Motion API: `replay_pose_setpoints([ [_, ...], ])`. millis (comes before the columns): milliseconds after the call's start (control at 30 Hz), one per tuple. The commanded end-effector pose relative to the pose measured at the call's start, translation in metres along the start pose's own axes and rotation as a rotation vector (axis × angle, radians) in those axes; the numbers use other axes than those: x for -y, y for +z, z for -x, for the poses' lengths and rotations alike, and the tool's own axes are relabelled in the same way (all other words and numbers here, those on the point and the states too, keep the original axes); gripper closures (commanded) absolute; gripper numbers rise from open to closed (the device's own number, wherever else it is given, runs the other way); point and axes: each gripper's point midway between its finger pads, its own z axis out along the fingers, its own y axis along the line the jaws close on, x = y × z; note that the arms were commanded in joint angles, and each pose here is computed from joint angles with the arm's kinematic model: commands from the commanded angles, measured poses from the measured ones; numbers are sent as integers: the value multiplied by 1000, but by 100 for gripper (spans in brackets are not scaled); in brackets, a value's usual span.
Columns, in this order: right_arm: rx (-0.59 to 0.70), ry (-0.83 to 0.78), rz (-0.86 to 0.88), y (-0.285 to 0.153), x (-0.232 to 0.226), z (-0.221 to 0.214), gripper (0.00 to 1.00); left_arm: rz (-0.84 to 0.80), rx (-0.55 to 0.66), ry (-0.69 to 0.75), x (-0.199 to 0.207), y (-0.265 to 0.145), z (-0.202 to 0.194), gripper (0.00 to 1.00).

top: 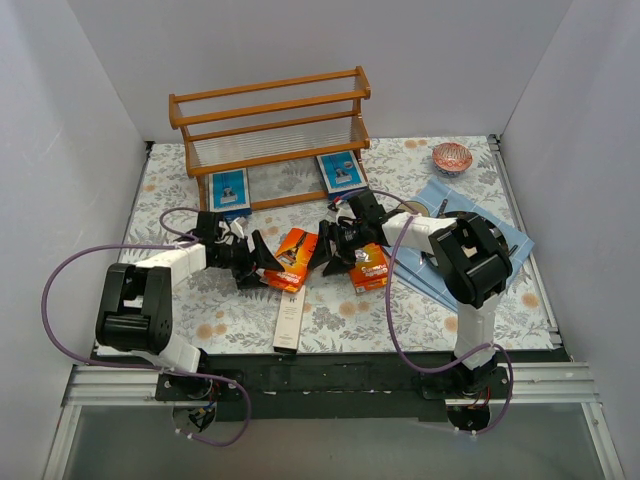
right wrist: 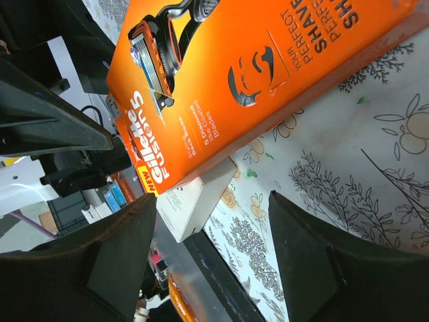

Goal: Place and organize the shaving razors onto the shelf

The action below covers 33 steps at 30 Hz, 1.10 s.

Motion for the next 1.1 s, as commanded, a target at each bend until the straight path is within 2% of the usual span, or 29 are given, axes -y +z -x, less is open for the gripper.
replay_pose_setpoints([
  [0,2,-20,30,4,-4,5,26,-97,-18,-12,7,0,-3,31],
  [200,11,-45,21,5,-4,11,27,-229,-34,-102,14,-2,-8,51],
  [267,21,-58,14,3,-5,14,27,-253,-22,-123,16,-2,-4,52],
  [400,34,-98,1,-1,-6,14,27,-280,-14,-153,16,1,0,47],
  [567,52,-127,-5,-7,-9,11,27,-307,-6,-152,18,5,9,54],
  [600,51,-125,-10,-7,-7,9,27,-307,-12,-171,17,6,9,57],
  [733,62,-163,-26,-13,-8,11,27,-344,-21,-178,21,5,8,85],
  [900,95,-266,-59,-33,-15,22,27,-354,1,-157,30,-6,10,89],
  [1067,169,-478,-111,-78,-34,45,26,-378,55,-40,55,-37,8,90],
])
